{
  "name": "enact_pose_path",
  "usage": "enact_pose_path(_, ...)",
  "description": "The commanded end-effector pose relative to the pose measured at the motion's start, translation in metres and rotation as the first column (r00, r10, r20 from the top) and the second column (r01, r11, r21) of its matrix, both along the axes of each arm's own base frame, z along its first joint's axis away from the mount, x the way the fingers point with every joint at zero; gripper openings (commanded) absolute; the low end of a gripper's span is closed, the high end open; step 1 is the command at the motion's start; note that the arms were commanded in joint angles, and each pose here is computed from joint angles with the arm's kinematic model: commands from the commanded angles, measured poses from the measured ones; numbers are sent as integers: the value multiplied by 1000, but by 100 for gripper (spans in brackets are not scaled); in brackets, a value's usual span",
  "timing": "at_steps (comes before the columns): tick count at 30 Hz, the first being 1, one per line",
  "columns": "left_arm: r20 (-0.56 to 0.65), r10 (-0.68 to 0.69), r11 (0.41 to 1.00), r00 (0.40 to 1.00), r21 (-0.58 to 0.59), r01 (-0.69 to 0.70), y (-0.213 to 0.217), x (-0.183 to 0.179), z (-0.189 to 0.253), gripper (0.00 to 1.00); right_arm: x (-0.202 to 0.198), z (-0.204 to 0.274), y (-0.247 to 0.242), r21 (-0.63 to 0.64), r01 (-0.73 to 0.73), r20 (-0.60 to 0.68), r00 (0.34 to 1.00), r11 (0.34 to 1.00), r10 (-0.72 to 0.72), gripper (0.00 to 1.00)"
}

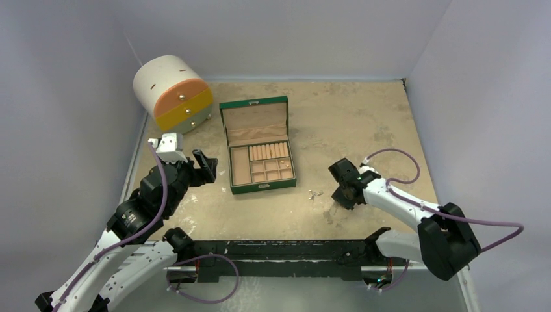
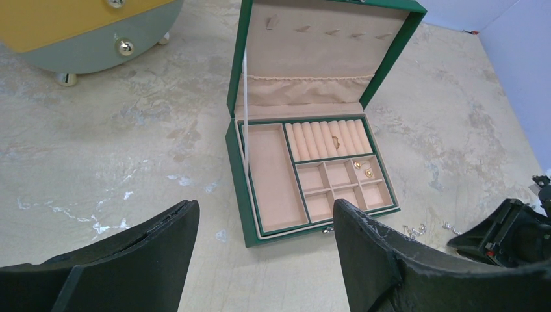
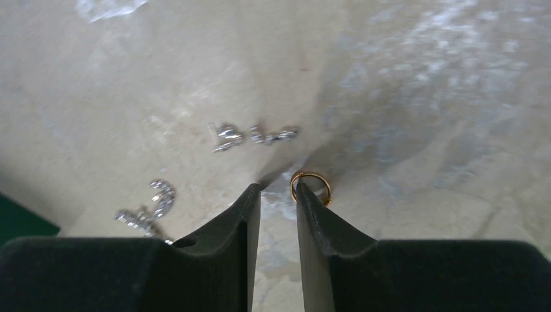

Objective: Organize the mixed jewelry

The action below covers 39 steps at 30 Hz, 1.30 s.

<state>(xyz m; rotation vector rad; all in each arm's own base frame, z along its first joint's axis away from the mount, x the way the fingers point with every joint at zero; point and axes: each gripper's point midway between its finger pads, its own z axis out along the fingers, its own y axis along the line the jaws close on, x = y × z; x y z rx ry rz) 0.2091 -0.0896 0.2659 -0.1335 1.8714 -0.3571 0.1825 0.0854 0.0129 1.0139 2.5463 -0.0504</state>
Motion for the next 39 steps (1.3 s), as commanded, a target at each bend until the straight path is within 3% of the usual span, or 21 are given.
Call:
enact_pose_path(1,32,11,1000,999,-5,-11,2,3,7,75,7,-8,35,94,-165,11,986,982,165,28)
enact_pose_path(9,32,12,1000,999,-5,-12,2,3,8,75,3,-11,81,43,-486,-3,873,873,487,28)
enact_pose_path(16,31,14,1000,999,-3,-14,2,3,7,75,-7,-12,107,-8,-645,-54,764,764,643,28)
enact_pose_path(21,30,15,1000,999,-2,-15,2,3,7,75,-6,4,123,-42,-686,-39,728,727,684,28)
enact_pose_path(28,29,18,1000,999,-2,-18,3,4,7,75,6,40,136,-64,-685,47,725,726,687,29)
enact_pose_path(34,29,21,1000,999,-2,-21,3,4,7,75,13,64,127,-110,-644,73,755,757,652,30)
enact_pose_path(39,27,22,1000,999,0,-22,3,4,6,75,14,65,119,-157,-673,57,724,722,687,31)
